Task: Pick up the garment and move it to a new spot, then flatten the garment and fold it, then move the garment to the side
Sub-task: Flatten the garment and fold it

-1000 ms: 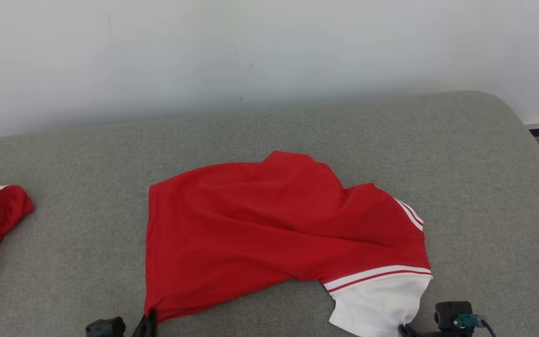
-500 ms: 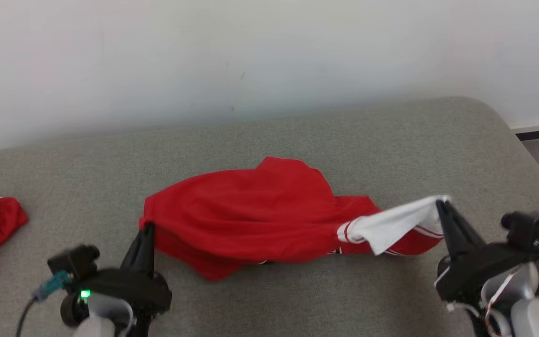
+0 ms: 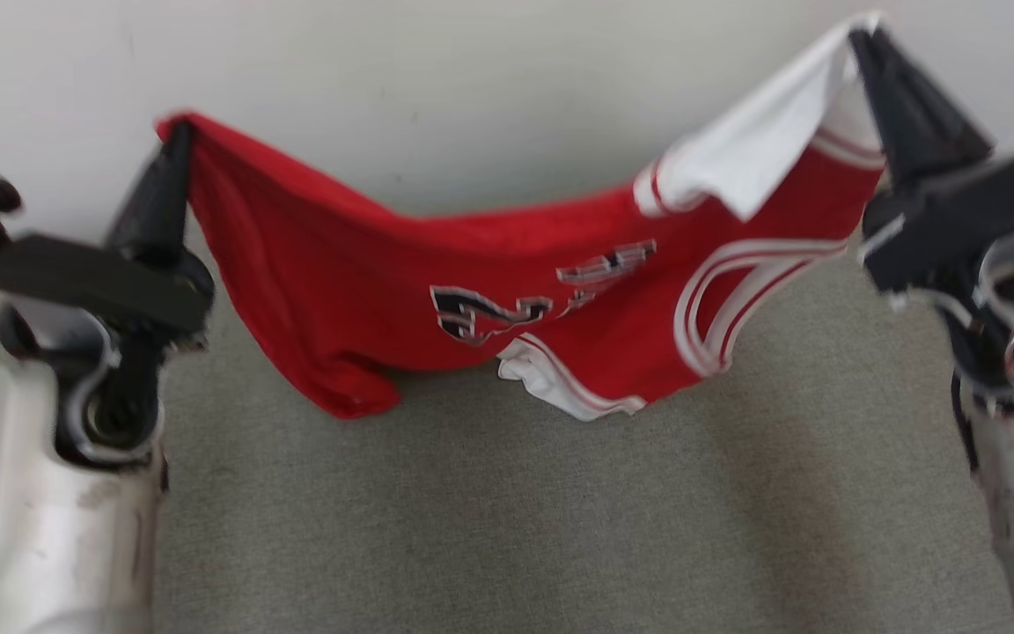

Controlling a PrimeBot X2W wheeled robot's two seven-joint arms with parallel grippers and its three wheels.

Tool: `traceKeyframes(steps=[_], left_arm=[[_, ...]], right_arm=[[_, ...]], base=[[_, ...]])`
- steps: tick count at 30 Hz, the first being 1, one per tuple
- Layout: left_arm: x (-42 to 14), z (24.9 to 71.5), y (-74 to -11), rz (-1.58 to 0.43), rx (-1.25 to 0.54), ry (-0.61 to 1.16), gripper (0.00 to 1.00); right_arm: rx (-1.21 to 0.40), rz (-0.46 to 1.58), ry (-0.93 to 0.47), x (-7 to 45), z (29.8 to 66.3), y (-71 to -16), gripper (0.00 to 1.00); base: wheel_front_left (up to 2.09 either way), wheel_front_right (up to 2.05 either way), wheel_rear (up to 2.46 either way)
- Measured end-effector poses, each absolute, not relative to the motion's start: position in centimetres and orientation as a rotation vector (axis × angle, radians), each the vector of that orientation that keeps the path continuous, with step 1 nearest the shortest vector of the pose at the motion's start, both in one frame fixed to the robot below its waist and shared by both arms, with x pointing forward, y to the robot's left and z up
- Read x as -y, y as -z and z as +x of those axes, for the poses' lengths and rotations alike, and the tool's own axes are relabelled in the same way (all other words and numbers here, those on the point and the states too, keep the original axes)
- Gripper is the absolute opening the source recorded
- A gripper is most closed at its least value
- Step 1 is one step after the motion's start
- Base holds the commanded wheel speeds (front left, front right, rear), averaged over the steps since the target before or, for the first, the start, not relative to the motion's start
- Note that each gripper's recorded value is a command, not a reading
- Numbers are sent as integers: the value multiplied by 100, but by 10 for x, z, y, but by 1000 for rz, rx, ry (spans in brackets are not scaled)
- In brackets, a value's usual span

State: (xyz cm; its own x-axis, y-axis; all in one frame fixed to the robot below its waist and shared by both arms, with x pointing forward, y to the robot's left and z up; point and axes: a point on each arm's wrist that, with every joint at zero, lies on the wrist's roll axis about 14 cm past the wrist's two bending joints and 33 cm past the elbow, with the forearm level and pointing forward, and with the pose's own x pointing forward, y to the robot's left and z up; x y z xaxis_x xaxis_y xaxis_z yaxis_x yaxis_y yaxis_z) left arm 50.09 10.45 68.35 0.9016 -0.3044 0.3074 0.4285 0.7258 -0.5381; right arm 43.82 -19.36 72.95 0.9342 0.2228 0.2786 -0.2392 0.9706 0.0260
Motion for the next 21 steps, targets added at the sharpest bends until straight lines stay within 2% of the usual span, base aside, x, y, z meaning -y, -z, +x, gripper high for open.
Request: traceKeyframes(steps=[6,11,17,21], left_arm=[[-105,526,-722,-652,262,421,0],[-99,552,-746,-668,304,436,0],[-93,579,-746,-673,300,444,0],[-95,600,-736,-691,274,416,0]], right_arm=[[406,1,-262,187,464,-787,0],[460,-64,-269,181,493,-814,0],[476,-59,-251,186,527,-817,0],[425,-38,-257,182,553,-800,0]], base=[[0,0,0],[0,0,0],[0,0,0],[0,0,0]])
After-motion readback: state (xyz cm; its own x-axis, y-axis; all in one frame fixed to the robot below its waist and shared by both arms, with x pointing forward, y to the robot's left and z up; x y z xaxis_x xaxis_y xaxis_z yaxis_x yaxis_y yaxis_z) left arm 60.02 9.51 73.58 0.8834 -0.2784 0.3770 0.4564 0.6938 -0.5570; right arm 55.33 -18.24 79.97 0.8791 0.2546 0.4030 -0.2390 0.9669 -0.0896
